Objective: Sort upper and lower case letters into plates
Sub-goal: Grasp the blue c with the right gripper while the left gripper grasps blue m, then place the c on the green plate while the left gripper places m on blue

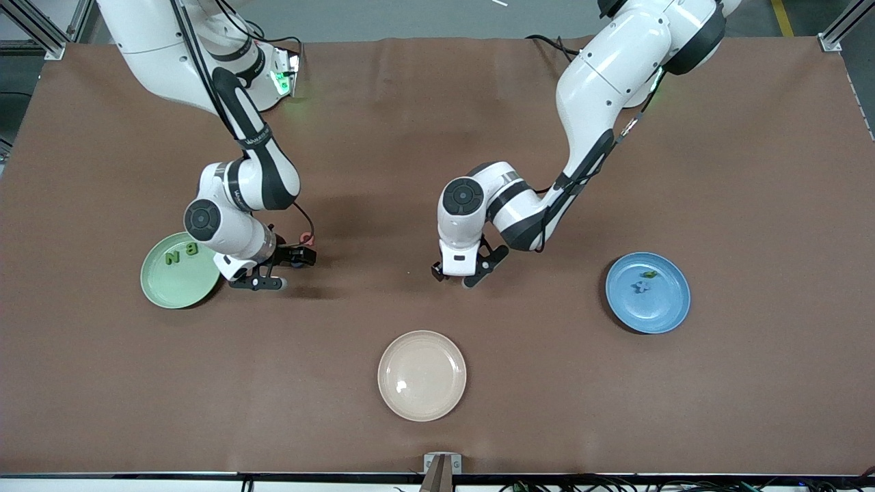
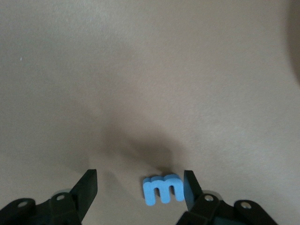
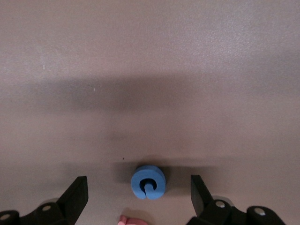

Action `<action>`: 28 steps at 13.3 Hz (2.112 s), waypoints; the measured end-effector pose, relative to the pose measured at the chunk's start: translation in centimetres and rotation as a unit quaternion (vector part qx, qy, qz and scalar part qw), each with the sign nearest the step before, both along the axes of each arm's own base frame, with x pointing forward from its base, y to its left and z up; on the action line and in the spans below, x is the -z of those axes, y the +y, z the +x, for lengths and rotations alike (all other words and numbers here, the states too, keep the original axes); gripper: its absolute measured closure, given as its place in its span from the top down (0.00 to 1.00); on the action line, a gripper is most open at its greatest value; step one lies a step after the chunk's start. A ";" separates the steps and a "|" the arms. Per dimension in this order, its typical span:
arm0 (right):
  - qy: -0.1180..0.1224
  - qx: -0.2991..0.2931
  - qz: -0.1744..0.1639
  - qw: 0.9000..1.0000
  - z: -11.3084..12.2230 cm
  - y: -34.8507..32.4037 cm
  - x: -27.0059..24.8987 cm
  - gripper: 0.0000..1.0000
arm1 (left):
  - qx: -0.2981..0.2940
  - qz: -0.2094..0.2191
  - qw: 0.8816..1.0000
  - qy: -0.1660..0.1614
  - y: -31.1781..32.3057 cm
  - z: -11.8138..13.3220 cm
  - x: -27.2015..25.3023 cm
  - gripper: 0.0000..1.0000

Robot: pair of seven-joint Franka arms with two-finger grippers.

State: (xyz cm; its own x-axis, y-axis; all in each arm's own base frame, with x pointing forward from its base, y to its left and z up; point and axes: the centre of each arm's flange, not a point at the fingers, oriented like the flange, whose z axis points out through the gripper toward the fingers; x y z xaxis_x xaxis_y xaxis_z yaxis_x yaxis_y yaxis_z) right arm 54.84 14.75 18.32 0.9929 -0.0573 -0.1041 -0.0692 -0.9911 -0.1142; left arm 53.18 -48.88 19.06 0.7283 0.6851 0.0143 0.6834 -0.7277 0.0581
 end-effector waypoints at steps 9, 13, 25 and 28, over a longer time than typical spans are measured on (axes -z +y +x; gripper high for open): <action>0.004 0.003 -0.004 1.000 0.3 -0.4 0.6 0.39 | -0.005 -0.010 1.000 0.000 -2.0 0.4 1.7 0.61; 0.004 0.002 -0.004 1.000 0.3 -0.4 0.5 0.33 | -0.005 0.005 1.000 0.007 -2.0 0.3 1.4 0.41; 0.020 -0.060 -0.048 0.997 2.0 -9.8 -7.6 0.33 | -0.010 0.070 0.995 0.074 26.4 10.5 -6.6 0.41; 0.015 -0.103 -0.035 0.994 1.5 -17.8 -7.2 0.33 | 0.024 0.071 0.992 0.098 36.6 9.7 -5.1 0.41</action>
